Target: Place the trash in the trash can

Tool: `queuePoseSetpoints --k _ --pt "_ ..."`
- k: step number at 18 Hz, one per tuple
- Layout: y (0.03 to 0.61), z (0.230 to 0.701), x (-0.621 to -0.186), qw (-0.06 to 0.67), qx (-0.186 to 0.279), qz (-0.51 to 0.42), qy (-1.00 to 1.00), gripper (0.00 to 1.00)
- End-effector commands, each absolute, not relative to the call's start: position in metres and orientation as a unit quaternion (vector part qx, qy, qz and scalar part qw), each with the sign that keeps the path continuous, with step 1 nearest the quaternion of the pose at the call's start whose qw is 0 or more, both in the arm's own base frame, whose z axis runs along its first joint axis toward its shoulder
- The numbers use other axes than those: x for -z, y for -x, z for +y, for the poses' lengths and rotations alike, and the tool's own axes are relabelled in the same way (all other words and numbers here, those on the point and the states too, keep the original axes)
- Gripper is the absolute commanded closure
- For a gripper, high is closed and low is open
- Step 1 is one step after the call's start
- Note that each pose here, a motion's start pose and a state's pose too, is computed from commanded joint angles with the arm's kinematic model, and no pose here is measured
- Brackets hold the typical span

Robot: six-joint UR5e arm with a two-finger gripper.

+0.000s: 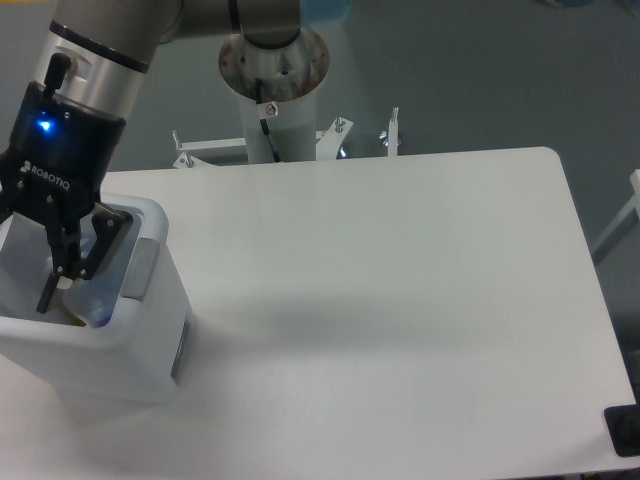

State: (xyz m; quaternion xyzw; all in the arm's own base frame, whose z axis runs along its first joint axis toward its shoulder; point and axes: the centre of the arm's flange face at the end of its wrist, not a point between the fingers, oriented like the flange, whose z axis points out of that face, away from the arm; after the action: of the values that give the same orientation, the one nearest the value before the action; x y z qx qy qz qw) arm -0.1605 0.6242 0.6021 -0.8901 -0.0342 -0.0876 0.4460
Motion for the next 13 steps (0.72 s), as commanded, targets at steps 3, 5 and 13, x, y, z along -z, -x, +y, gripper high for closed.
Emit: queuePoseSetpoints --k 3,5,13 --pt "0.196 0.615 -0.598 0.445 0.077 -0.062 0.89 0.0" --pt "0.232 0.603 -0.595 0.445 0.067 -0.091 0.888 0.0" --pt "0.375 0.528 -0.555 0.424 0.031 -0.208 0.881 0.0"
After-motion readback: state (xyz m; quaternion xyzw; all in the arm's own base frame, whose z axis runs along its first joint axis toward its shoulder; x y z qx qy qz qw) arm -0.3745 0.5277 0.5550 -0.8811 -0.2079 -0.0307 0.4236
